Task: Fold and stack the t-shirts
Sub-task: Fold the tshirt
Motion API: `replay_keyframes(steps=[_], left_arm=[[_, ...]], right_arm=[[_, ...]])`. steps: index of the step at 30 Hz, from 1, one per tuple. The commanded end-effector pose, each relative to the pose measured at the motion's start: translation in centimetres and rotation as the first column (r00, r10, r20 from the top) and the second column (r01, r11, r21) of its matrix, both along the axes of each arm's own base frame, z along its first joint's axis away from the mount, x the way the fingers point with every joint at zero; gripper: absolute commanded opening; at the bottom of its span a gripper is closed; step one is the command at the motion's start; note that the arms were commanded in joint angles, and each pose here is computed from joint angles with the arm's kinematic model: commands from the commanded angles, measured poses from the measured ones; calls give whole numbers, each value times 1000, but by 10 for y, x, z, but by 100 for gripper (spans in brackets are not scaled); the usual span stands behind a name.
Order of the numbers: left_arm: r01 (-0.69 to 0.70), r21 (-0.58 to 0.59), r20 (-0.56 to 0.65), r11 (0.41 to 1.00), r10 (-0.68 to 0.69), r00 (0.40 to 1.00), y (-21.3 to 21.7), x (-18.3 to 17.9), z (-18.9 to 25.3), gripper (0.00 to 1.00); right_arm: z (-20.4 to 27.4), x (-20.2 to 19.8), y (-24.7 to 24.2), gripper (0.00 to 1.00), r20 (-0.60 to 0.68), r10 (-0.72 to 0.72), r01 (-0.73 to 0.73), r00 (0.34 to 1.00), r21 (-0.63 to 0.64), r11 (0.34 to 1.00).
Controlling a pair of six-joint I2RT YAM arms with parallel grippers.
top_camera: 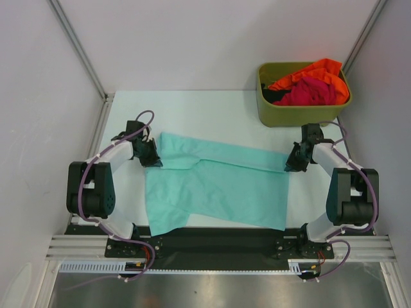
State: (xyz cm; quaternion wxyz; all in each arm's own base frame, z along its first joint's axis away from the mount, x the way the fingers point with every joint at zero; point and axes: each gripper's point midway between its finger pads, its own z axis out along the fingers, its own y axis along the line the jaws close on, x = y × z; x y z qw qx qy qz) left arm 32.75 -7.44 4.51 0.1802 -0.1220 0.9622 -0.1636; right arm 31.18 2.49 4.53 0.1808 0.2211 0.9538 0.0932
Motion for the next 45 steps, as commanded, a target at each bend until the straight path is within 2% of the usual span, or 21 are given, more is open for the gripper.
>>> replay_keyframes(steps=[1, 6, 15, 18, 20, 21, 22, 23, 24, 25, 28, 32, 34, 35, 36, 40, 43, 45], left_arm=[[-1, 18, 28, 1000, 1, 1000, 5, 7, 1, 0], [-4, 49, 17, 999, 3, 1000, 11, 5, -2, 0], [2, 25, 32, 1000, -3, 999, 6, 3, -1, 0], [6, 35, 19, 999, -6, 1000, 8, -1, -3, 1], [-13, 82, 26, 997, 11, 1000, 17, -4, 4, 9], [-17, 88, 48, 996, 13, 999, 18, -4, 11, 37], [-23, 99, 78, 995, 15, 997, 21, -7, 18, 52], [-37, 104, 152, 994, 21, 988, 23, -5, 39, 64], [-47, 102, 204, 994, 26, 979, 23, 0, 51, 72], [-52, 100, 241, 994, 27, 970, 23, 3, 60, 73], [-67, 60, 360, 996, 41, 932, 19, 29, 85, 73], [-15, 10, 387, 1000, 10, 922, 5, 81, 83, 73], [-23, 22, 372, 999, 13, 928, 7, 110, 71, 69], [-19, 16, 371, 1000, 12, 929, 6, 118, 69, 64], [-15, 4, 398, 1000, 12, 917, 5, 133, 75, 61], [4, -74, 404, 997, 26, 914, -7, 157, 63, 56], [-12, -101, 385, 995, 51, 922, -11, 165, 57, 53], [-17, -108, 353, 994, 55, 934, -12, 166, 41, 54]], right_arm=[[7, 13, -2, 0, 31, 8, -7, 999, -20, 1000], [3, 9, -3, 0, 8, 5, -5, 1000, -21, 1000], [-3, 6, -3, 0, -14, -9, 9, 1000, -19, 1000], [-4, 2, -5, 5, -44, -10, 8, 999, -31, 999], [12, 8, -8, 23, -26, 15, -17, 1000, -79, 997], [20, 5, -10, 32, -33, 27, -30, 999, -105, 994], [38, 9, -10, 48, 18, 42, -39, 999, -125, 991], [53, 17, 1, 53, 64, 96, -87, 993, -136, 987], [63, 22, 6, 59, 99, 112, -97, 989, -139, 986], [72, 25, 10, 66, 137, 120, -101, 983, -135, 986], [73, 41, 16, 71, 221, 82, -59, 972, -106, 993], [53, 62, 16, 72, 234, 18, -5, 972, -58, 998], [54, 74, 16, 70, 246, 18, -5, 969, -52, 999], [49, 79, 15, 68, 240, 19, -7, 971, -50, 999], [51, 84, 13, 66, 250, 12, -2, 968, -42, 999], [44, 94, 16, 43, 247, 0, -3, 969, 13, 1000], [31, 95, 21, 36, 220, -3, -6, 976, 41, 999], [23, 96, 22, 35, 211, -11, 1, 978, 49, 999]])
